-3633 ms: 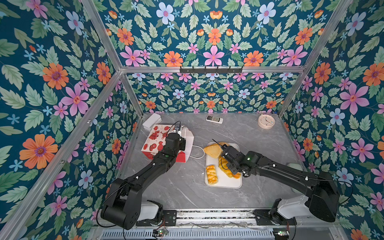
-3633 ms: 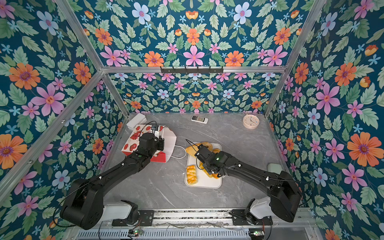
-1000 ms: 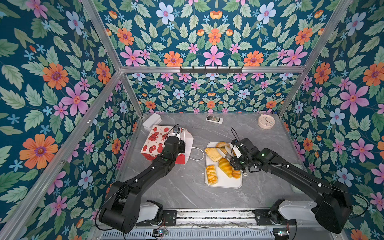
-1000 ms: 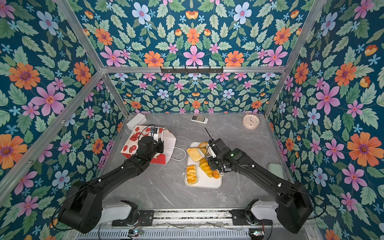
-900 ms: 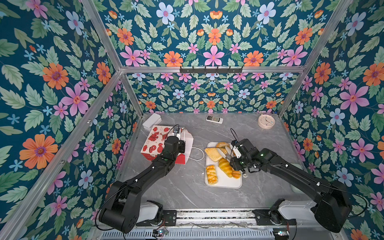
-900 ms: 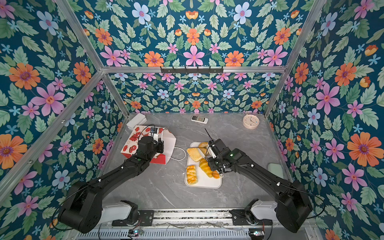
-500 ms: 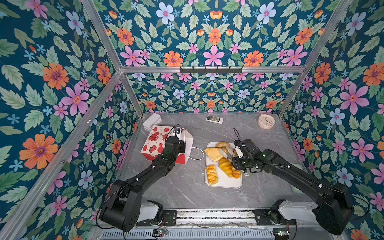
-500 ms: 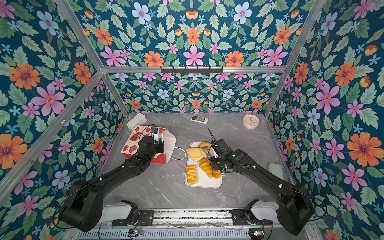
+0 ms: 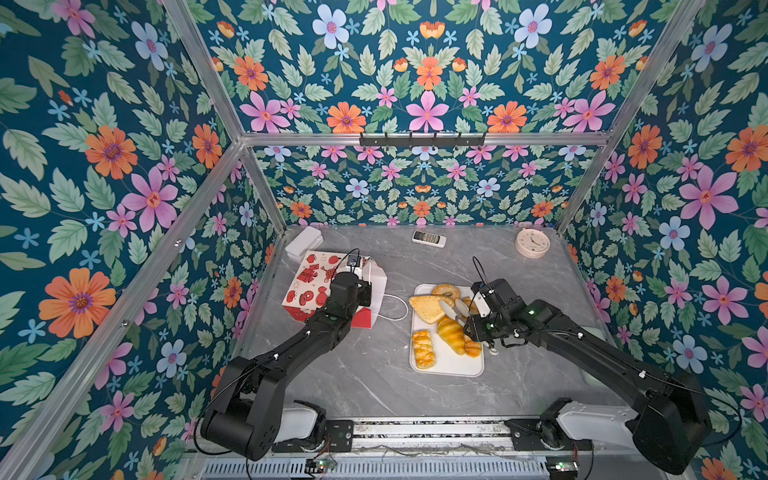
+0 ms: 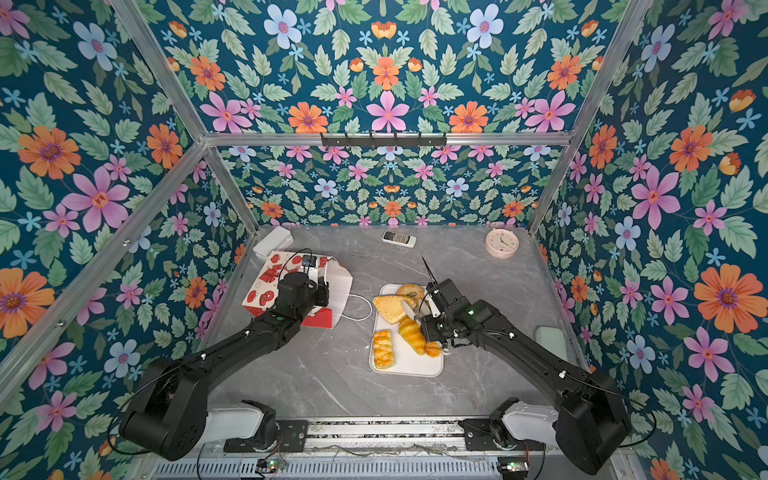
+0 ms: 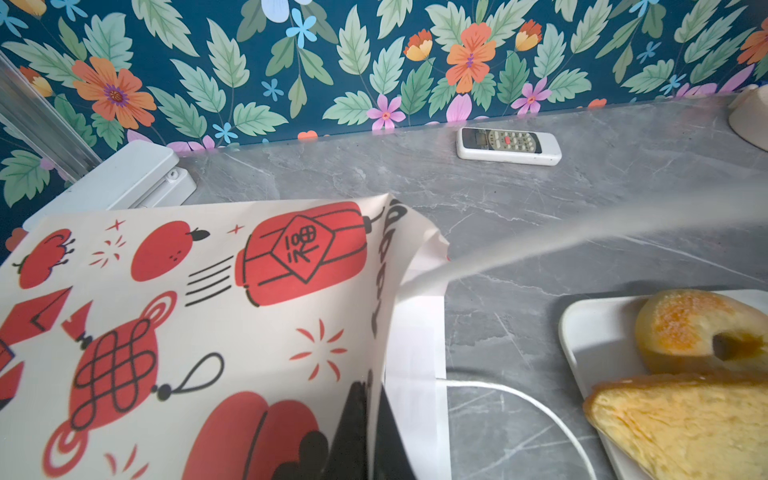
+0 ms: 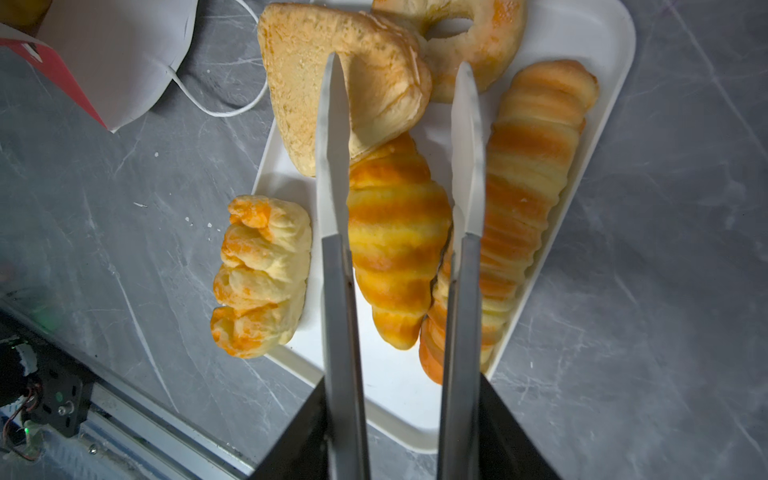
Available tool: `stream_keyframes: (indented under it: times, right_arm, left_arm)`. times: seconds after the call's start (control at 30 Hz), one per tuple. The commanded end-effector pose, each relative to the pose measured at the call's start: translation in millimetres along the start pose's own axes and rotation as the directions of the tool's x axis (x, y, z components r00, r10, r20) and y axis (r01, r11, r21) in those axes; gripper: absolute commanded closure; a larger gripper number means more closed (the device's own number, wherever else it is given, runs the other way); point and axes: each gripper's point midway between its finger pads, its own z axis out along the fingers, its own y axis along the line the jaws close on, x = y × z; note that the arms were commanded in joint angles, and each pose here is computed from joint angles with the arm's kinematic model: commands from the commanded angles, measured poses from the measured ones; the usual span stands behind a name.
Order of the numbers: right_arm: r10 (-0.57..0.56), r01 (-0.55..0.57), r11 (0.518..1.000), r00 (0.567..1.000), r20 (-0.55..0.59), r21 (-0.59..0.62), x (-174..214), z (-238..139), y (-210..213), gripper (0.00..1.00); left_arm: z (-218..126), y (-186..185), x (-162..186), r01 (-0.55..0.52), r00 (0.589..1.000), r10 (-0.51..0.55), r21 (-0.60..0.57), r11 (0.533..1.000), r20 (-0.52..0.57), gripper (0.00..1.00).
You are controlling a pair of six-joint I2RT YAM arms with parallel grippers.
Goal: Take the fake bread out of the paper bag
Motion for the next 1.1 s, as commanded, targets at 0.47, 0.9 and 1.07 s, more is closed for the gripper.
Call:
stream_keyframes:
  times: [0.47, 0.9, 1.07]
  right_arm:
    - [-0.021, 0.030, 0.998, 0.989, 0.144, -0.059, -27.9, -14.5, 13.8, 0.74]
    - [-0.200, 0.141, 0.966, 0.938, 0.284, 0.215, -46.2, -61.2, -24.0, 0.78]
    - [-0.268, 0.153, 0.916, 0.922, 0.281, 0.371, -52.9, -76.0, -44.1, 0.78]
  left_arm:
    - [-0.3, -0.8, -3.1, 0.024, 0.999, -0.024, 0.006, 1.000, 0.026, 1.00]
    - [-1.7, -0.6, -5.0, 0.024, 0.999, -0.024, 0.005, 1.000, 0.034, 1.00]
    - [-1.3, -1.1, -6.7, 0.025, 0.999, -0.025, 0.009, 1.000, 0.037, 1.00]
